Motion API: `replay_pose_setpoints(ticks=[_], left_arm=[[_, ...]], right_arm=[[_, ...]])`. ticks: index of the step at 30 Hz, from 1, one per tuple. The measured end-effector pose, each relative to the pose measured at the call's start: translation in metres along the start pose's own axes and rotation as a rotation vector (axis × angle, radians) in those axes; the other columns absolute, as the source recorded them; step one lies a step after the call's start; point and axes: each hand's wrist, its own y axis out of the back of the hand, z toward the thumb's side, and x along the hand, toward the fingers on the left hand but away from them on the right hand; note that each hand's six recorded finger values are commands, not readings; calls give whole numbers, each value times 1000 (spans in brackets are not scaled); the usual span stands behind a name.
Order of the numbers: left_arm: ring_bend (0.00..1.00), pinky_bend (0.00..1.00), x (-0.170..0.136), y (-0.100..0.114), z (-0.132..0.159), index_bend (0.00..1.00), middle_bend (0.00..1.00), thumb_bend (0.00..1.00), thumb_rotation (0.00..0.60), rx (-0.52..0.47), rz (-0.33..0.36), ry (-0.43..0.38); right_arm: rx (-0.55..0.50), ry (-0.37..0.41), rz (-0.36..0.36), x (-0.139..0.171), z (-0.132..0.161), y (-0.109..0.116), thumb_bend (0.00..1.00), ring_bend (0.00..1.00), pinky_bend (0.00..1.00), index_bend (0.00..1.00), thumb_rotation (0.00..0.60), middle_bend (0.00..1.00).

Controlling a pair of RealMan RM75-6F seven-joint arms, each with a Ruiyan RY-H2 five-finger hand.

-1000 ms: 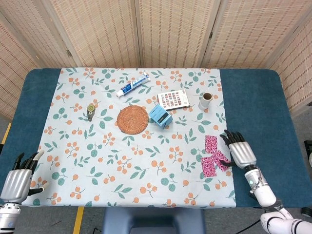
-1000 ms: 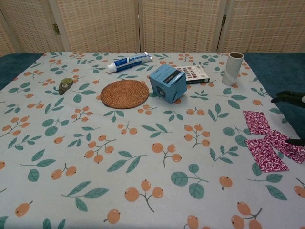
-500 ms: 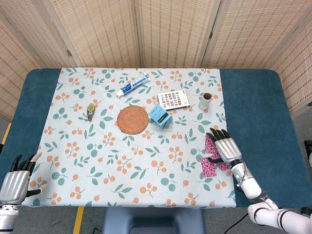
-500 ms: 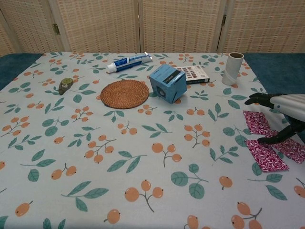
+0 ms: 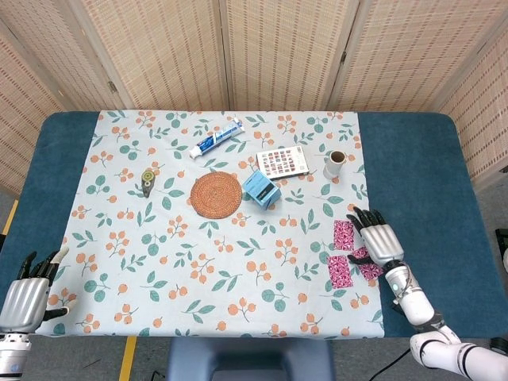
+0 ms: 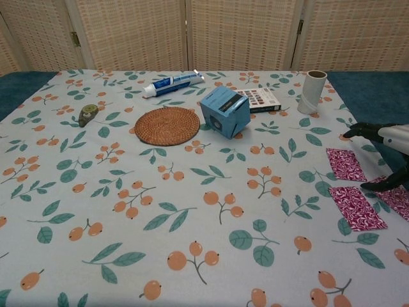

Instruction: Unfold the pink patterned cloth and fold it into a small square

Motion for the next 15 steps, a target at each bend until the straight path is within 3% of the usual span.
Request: replay_pose_setpoints(ticks=[7, 15], left_arm=[[266, 0, 0, 0, 0, 104, 176, 189, 600, -2, 0, 0], [266, 0, 0, 2, 0, 104, 176, 189, 600, -3, 1, 0]], right_arm=[[-12, 11, -18, 7, 0, 7, 262, 0, 0, 80, 442, 0], [-51, 81, -5, 29, 11, 11, 262, 0, 0, 80, 441, 0]])
